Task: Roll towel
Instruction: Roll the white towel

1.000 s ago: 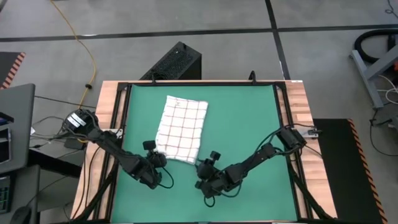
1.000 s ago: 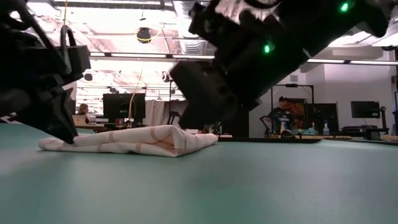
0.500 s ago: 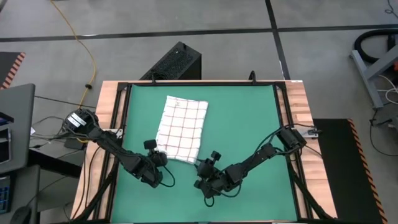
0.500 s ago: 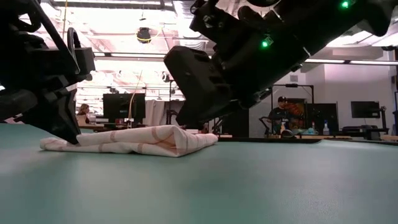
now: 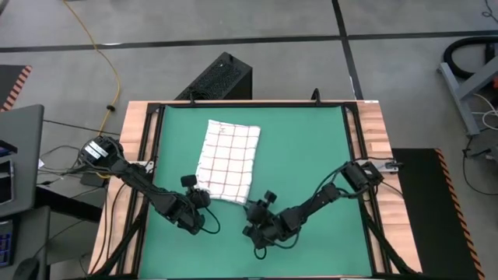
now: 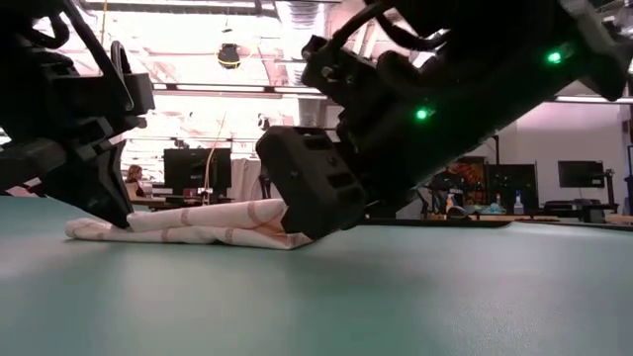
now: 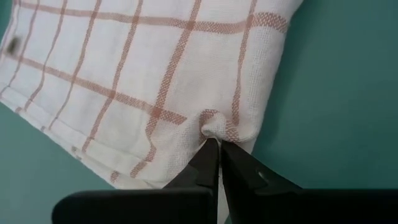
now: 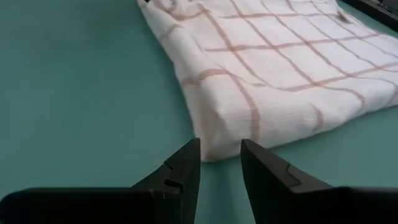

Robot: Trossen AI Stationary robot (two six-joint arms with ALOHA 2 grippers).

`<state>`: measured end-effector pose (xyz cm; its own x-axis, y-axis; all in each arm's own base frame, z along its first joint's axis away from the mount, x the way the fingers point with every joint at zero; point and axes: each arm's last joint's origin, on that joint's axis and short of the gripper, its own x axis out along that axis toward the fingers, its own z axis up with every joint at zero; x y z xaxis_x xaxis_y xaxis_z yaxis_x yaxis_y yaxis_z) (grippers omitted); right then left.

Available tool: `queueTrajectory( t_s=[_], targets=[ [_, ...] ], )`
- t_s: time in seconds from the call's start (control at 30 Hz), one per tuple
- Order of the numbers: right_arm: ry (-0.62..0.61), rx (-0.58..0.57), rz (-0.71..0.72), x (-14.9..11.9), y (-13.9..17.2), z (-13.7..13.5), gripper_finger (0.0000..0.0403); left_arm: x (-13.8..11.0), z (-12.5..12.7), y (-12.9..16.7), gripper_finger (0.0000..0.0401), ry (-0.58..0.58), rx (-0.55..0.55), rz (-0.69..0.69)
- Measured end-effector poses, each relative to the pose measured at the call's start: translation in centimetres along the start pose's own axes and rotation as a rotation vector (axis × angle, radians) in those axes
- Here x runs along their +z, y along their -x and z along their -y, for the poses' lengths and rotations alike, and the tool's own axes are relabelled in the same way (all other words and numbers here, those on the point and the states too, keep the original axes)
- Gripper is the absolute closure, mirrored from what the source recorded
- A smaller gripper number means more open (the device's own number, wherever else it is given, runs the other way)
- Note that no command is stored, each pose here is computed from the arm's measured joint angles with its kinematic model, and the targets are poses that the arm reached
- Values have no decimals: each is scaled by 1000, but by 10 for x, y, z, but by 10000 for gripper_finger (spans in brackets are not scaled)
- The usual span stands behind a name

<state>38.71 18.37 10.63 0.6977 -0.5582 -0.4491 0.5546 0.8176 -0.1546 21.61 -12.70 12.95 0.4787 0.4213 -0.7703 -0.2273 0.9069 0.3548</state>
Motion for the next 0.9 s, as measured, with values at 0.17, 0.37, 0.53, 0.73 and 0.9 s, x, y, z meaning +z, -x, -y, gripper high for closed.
queueTrajectory(
  t_s=[0.17,0.37,0.53,0.73,0.9],
  targets=[
    [-9,17,-34,2,-7,4,266,0,0,0,401,0,2,2],
    [-11,7,-44,3,-13,8,266,0,0,0,401,0,13,9],
    [-13,-5,-60,2,-14,10,290,0,0,0,401,-13,15,11],
    [19,4,-81,0,-14,10,389,10,-1,9,401,-78,19,-35],
    [32,-10,-100,-2,-14,13,389,25,-6,32,401,-136,80,-113]
  ],
)
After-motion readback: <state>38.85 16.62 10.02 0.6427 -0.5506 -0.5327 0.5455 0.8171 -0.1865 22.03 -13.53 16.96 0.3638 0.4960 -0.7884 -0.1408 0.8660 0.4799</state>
